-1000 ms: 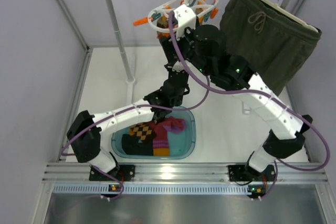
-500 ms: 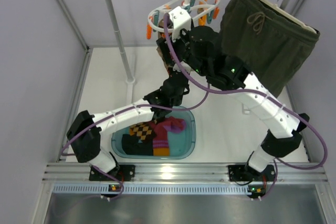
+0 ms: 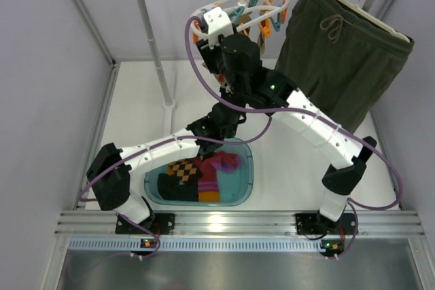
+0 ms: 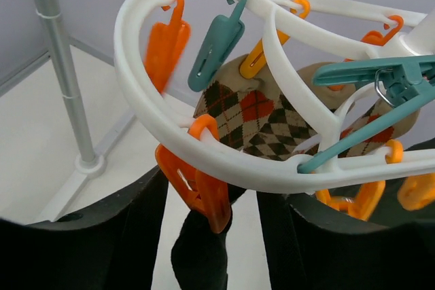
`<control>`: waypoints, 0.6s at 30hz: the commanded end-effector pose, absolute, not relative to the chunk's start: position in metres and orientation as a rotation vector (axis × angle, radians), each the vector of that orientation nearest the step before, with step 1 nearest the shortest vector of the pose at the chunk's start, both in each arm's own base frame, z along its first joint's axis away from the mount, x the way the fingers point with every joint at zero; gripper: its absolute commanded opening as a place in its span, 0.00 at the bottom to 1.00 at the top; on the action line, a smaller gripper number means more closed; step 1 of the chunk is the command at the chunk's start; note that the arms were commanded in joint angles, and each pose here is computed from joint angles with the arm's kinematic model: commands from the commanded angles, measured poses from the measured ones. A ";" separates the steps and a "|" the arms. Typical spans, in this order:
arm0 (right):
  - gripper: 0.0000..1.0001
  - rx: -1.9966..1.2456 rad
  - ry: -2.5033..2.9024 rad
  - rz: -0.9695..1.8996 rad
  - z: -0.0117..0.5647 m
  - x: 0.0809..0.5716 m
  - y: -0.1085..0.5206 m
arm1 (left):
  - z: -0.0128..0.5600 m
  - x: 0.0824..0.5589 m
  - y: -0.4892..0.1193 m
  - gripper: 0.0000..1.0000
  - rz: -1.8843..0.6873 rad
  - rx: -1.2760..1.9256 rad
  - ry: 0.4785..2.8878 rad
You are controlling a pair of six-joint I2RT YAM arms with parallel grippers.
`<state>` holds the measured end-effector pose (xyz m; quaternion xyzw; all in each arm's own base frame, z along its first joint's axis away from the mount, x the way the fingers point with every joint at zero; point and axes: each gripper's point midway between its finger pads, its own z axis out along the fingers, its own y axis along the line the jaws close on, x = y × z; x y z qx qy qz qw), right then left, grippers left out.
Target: Remove the socks clipped to the hanger
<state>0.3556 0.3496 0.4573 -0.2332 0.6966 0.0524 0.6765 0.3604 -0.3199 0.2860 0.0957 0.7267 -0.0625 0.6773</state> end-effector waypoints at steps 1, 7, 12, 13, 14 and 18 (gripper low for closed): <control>0.51 -0.399 1.488 0.090 0.489 0.365 0.344 | 0.311 0.359 -0.324 0.00 -0.195 0.174 1.579; 0.39 -0.370 1.473 0.058 0.491 0.370 0.341 | 0.306 0.361 -0.325 0.00 -0.179 0.185 1.585; 0.11 -0.377 1.465 0.088 0.495 0.366 0.341 | 0.300 0.363 -0.328 0.00 -0.171 0.196 1.594; 0.09 -0.395 1.467 0.105 0.492 0.364 0.344 | 0.299 0.364 -0.327 0.00 -0.171 0.196 1.596; 0.08 -0.402 1.465 0.119 0.492 0.363 0.346 | 0.295 0.365 -0.328 0.00 -0.179 0.197 1.603; 0.07 -0.403 1.453 0.182 0.500 0.353 0.343 | 0.283 0.367 -0.314 0.00 -0.195 0.168 1.628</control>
